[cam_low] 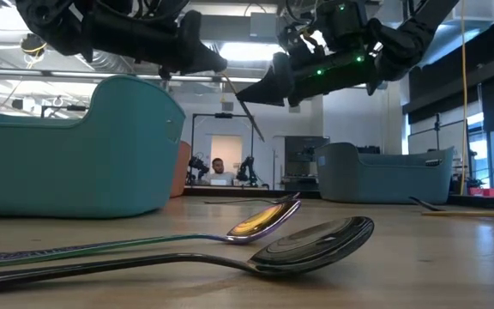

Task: Sort silverware by color (type)
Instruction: Put the top yellow fork into the orange bin

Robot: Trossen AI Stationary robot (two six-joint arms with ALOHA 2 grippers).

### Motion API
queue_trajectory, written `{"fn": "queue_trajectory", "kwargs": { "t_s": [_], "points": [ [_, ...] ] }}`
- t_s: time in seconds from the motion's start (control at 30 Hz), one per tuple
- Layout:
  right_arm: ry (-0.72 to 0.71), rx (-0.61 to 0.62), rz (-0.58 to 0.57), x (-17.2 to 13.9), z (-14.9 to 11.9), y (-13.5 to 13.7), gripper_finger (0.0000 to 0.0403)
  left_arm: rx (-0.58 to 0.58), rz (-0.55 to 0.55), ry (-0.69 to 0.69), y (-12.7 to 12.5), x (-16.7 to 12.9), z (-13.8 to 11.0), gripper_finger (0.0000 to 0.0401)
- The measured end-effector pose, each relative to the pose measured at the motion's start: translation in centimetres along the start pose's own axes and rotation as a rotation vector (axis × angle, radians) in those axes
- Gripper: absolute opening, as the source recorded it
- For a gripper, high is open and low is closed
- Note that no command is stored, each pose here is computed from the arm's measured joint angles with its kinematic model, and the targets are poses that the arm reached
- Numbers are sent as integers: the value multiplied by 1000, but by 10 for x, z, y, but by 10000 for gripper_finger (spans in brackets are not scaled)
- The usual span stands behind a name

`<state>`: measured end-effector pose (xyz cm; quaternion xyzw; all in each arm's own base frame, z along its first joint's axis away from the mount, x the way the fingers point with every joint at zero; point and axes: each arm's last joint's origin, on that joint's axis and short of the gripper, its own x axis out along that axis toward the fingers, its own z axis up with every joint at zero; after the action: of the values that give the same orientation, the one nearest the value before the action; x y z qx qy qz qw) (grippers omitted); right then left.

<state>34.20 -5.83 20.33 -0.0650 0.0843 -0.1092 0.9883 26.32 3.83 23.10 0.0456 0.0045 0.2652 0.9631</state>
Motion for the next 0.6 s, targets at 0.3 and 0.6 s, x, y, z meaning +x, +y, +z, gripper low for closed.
{"fn": "queue_trajectory", "kwargs": {
  "t_s": [0.3,0.6],
  "points": [
    [99,-58,30,-50,24,-7,119,110,38,61,10,-11,21,8],
    [169,-57,52,-82,-23,-2,124,265,132,330,37,-3,66,8]
  ]
}}
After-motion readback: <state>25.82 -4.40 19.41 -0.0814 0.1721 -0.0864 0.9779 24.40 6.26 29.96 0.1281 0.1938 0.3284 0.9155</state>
